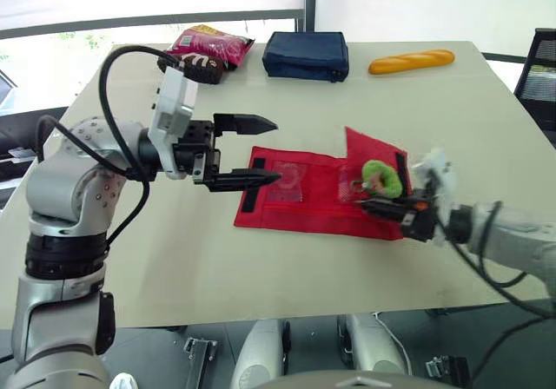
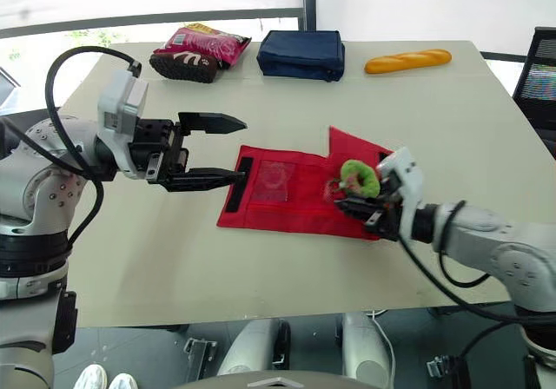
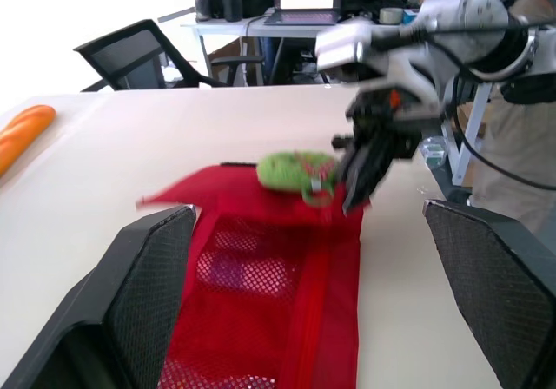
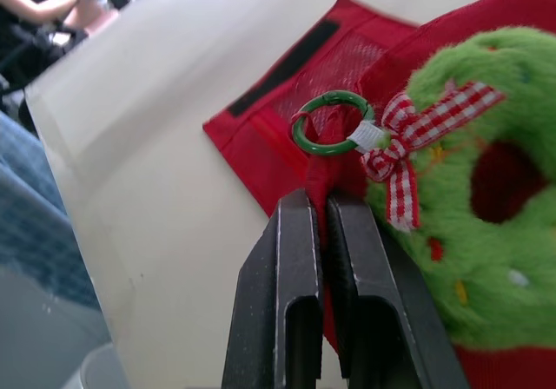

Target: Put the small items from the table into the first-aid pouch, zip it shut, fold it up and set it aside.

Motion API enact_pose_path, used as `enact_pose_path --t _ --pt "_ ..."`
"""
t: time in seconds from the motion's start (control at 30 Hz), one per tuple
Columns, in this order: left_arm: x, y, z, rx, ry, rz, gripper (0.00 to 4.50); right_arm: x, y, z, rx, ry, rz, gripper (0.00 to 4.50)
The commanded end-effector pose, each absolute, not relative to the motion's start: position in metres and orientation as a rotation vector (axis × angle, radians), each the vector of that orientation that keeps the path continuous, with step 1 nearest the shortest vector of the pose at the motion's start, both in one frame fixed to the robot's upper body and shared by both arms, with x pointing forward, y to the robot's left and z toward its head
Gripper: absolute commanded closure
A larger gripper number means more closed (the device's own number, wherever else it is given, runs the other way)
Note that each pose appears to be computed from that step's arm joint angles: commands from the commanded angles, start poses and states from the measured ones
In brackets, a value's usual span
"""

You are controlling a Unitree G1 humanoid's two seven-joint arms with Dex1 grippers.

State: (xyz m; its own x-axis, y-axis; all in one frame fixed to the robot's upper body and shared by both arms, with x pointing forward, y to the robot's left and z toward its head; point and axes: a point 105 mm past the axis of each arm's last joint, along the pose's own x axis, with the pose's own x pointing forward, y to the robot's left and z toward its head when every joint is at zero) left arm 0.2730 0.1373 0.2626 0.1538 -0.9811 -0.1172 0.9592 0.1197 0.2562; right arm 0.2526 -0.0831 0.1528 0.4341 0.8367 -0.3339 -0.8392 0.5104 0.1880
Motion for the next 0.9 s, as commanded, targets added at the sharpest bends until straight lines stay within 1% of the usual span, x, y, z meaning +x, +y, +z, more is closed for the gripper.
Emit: enact_pose_path --t 0.03,0.13,0.2,0.27,0.37,0.47,0.5,0.6,0.73,0.9 --pt "0.268 0.14 0.274 0.331 -0.138 -1.382 0.0 0.251 -0.076 0.139 -0.131 0.419 1.059 4.44" --pt "0.267 0.14 0.275 0.323 -0.143 -1.365 0.0 0.261 -0.081 0.129 -0.216 0.417 0.996 4.44" --pt "0.265 0.141 0.273 0.318 -0.135 -1.357 0.0 0.261 -0.086 0.127 -0.253 0.412 1.002 3.8" --pt "0.264 0.142 0.27 0.314 -0.125 -1.348 0.0 0.257 -0.089 0.132 -0.243 0.404 1.039 3.26" --pt "0.265 0.145 0.266 0.307 -0.111 -1.321 0.0 0.248 -0.093 0.143 -0.214 0.385 1.096 1.63" --pt "0.269 0.152 0.258 0.273 -0.085 -1.264 0.0 0.238 -0.101 0.162 -0.172 0.339 1.144 0.2" --pt "0.27 0.155 0.255 0.258 -0.074 -1.241 0.0 0.234 -0.104 0.169 -0.165 0.317 1.162 0.08" --pt "0.276 0.165 0.243 0.203 -0.024 -1.153 0.0 0.23 -0.113 0.185 -0.171 0.245 1.171 0.08" --pt "0.288 0.19 0.21 0.081 0.103 -0.961 0.0 0.234 -0.129 0.204 -0.224 0.123 1.11 0.08" --pt "0.298 0.205 0.185 -0.006 0.175 -0.802 0.0 0.236 -0.139 0.223 -0.245 0.005 1.085 0.08"
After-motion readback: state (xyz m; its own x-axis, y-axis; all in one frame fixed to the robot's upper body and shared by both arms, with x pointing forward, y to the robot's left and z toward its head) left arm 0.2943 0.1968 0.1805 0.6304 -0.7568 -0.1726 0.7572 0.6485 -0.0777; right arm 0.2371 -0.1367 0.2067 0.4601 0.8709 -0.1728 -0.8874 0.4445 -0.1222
